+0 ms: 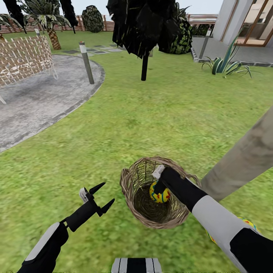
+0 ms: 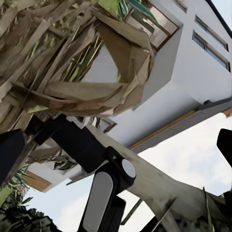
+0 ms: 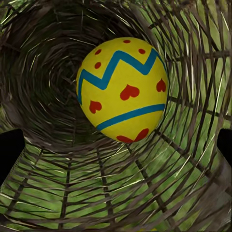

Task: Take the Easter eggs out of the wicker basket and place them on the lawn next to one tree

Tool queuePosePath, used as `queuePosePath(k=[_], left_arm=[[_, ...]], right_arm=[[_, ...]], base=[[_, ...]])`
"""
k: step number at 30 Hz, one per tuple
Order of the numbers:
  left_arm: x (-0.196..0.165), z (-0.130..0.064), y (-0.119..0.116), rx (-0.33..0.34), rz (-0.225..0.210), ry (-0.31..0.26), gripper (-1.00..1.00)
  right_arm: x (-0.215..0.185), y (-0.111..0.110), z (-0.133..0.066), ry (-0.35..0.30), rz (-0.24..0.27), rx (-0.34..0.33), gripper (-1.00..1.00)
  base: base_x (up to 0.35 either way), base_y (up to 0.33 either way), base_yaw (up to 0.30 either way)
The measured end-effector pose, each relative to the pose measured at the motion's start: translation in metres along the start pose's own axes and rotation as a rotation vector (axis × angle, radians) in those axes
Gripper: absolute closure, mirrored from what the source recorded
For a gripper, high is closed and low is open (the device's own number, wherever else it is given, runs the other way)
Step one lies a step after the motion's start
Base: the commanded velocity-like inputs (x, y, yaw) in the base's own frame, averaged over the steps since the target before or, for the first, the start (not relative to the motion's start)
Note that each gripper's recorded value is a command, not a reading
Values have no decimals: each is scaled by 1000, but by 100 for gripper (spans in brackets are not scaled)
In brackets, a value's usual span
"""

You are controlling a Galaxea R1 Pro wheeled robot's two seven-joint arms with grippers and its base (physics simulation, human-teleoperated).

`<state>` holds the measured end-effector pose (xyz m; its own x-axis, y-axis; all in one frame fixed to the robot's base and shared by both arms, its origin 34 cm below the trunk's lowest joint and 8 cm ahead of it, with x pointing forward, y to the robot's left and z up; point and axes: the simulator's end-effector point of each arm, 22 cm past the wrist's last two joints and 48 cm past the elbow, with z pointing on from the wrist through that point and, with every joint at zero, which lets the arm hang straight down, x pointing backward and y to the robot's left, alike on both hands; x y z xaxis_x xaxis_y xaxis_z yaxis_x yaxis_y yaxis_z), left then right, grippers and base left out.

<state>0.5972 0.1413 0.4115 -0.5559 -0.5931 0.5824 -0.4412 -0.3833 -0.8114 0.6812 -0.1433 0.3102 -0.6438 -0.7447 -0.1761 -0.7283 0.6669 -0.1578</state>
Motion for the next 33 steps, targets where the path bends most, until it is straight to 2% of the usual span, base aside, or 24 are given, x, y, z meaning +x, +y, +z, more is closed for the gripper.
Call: queuePosePath(k=[1,4,16,24,33], left_arm=[[-1,0,2,-3,-3,-2,-100],[-5,-1,8,-11,-13,-7,-100],[-17,-3,32,-40,-48,-26,-100],[-25,-6,49,-61,-70,-39,-100],[-33,-9,67,-83,-96,-53,-100]], right_arm=[[-4,1,2,-18,-10,-3,-100],[-4,5,8,-17,-14,-12,-100],[7,13,35,10,-15,-29,-100],[12,-6,52,20,-15,69,-100],[15,-3,71,19,-30,86,-100]], base=[[0,0,0],[0,0,0],[0,0,0],[0,0,0],[0,0,0]])
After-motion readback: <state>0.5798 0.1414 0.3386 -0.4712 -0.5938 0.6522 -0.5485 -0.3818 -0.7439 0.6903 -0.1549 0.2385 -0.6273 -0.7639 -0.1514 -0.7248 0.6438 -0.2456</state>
